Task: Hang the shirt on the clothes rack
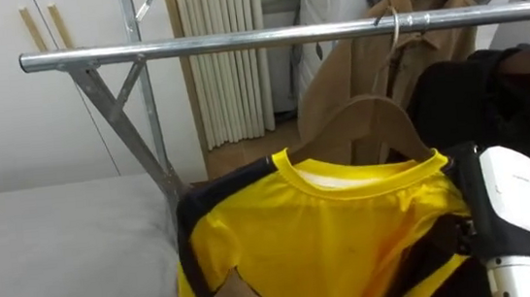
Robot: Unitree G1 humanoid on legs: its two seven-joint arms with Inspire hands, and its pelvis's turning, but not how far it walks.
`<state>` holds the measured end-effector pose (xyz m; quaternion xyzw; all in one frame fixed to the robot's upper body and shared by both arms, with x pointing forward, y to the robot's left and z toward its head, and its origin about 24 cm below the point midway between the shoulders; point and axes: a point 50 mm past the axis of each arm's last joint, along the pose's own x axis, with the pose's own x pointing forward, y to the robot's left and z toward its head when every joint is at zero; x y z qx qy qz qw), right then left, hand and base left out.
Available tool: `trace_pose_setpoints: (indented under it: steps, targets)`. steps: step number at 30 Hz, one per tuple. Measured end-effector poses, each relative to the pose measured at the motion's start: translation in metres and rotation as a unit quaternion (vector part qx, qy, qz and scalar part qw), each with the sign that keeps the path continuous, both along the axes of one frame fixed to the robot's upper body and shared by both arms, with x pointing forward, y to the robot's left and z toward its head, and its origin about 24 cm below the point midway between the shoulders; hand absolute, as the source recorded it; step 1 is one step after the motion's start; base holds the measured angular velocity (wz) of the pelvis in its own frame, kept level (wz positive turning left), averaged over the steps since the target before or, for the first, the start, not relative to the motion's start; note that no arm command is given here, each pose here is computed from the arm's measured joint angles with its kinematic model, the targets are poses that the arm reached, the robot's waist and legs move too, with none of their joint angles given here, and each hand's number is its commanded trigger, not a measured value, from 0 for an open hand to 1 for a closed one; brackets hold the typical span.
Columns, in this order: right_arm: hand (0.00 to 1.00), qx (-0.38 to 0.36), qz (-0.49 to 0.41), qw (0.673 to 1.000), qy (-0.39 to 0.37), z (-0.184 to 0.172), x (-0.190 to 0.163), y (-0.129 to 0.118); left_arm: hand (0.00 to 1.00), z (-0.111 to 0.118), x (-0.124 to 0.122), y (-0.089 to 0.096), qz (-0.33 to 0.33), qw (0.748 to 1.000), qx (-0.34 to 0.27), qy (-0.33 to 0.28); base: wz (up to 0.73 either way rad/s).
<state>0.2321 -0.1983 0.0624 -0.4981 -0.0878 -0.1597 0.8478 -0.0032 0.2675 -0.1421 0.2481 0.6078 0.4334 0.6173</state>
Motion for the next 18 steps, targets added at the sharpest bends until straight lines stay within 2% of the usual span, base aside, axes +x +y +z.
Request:
trace_pose_setpoints:
  steps: [18]
  targets:
    - [1.0, -0.027, 0.023, 0.999, 0.042, -0.001, 0.002, -0.002, 0.0, 0.002, -0.015, 0.003, 0.0, 1.0, 0.012, 0.008, 0.03]
